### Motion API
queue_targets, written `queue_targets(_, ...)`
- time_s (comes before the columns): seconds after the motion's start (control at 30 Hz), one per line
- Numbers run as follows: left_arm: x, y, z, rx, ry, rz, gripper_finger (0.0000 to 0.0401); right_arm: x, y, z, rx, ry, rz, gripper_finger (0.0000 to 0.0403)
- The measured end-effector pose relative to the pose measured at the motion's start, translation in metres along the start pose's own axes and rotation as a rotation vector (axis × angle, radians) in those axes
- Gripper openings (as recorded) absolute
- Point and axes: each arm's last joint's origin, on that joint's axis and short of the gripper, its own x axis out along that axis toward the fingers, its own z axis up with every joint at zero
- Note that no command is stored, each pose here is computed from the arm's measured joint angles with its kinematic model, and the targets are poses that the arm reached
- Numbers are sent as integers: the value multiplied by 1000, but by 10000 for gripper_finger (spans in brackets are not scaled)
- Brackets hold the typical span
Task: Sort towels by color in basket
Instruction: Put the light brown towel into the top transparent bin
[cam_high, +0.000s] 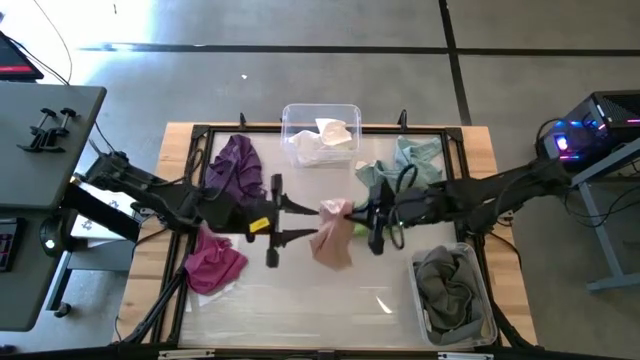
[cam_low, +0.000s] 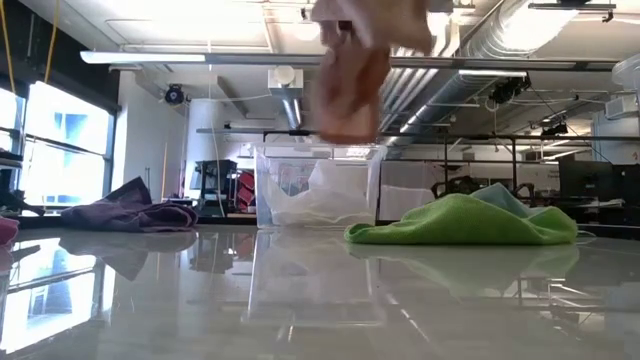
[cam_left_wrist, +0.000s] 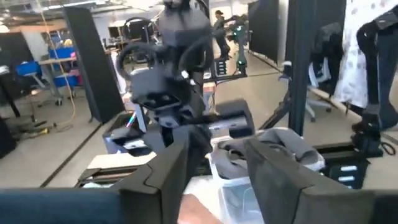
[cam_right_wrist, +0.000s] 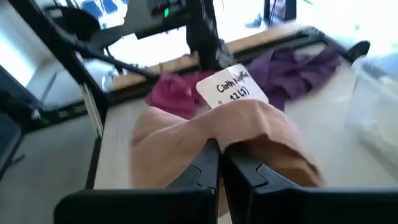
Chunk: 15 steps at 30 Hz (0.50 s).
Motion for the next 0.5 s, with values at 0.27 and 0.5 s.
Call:
queue_targets(0.27,39,17,-26,-55,36,93,242,-12,0,15,6,-113,71,3)
queue_targets(0.5,64,28,-45,-119,45,-34,289,-13,4,17,-54,-96,208,3)
